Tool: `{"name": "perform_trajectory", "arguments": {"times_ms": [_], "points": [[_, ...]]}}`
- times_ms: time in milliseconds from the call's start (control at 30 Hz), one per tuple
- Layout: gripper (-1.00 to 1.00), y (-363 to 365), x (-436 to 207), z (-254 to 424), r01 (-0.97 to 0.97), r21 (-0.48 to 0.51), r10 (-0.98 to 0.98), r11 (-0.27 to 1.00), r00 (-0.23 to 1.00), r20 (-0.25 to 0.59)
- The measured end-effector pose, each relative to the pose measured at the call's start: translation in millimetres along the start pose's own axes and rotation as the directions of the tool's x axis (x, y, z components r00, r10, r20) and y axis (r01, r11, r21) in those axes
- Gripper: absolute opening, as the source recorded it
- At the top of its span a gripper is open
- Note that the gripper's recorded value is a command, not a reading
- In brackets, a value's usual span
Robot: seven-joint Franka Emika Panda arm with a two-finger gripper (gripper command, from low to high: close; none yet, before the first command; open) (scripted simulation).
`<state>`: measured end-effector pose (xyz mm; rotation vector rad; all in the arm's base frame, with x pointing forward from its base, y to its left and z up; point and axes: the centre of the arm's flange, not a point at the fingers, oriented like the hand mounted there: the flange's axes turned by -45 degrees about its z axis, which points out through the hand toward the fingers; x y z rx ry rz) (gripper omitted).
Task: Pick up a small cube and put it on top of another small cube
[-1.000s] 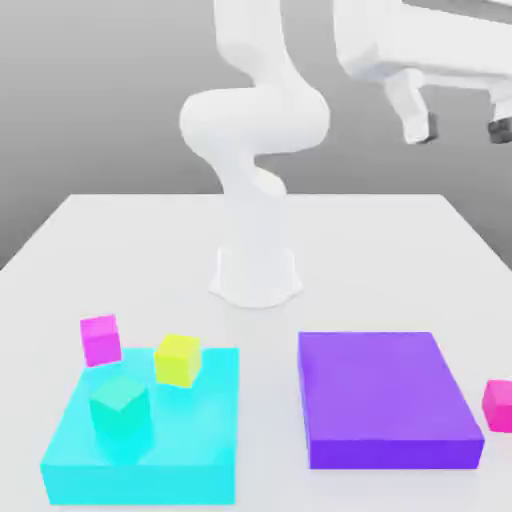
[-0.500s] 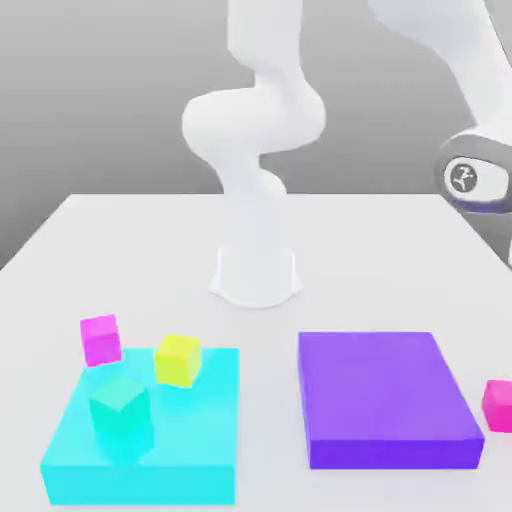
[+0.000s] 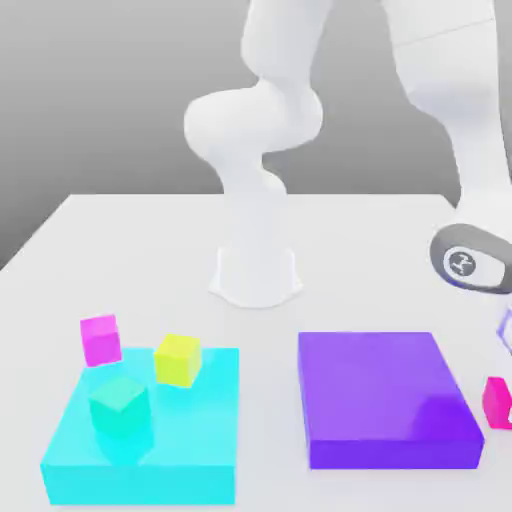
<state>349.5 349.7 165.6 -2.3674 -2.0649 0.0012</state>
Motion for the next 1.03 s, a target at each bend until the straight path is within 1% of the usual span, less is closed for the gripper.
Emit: {"name": "perform_trajectory", "arguments": {"times_ms": [67,100,233,267,367,433,533,700,767,900,933,1033], "points": [[-1.0,3,-5,-25,-0.012,-0.002,0.012,1.0,1.0,0.002],[-1.0,17,-21,-35,-0.054,-0.009,0.054,0.999,0.999,0.007],[-1.0,69,-109,-71,-0.269,-0.037,0.27,0.962,0.963,0.024],[-1.0,84,-141,-79,-0.344,-0.042,0.345,0.938,0.938,0.027],[-1.0,109,-234,-101,-0.542,-0.052,0.543,0.839,0.839,0.029],[-1.0,105,-268,-114,-0.608,-0.052,0.609,0.792,0.792,0.028],[-1.0,96,-331,-130,-0.725,-0.045,0.726,0.687,0.687,0.022],[-1.0,59,-431,-147,-0.89,-0.01,0.89,0.456,0.455,0.004],[-1.0,51,-446,-136,-0.912,0.001,0.912,0.41,0.41,-0.001],[-1.0,48,-451,-95,-0.919,0.004,0.919,0.395,0.395,-0.001],[1.0,48,-451,-87,-0.919,0.002,0.919,0.394,0.394,-0.001],[1.0,48,-451,-87,-0.919,0.002,0.919,0.394,0.394,-0.001]]}}
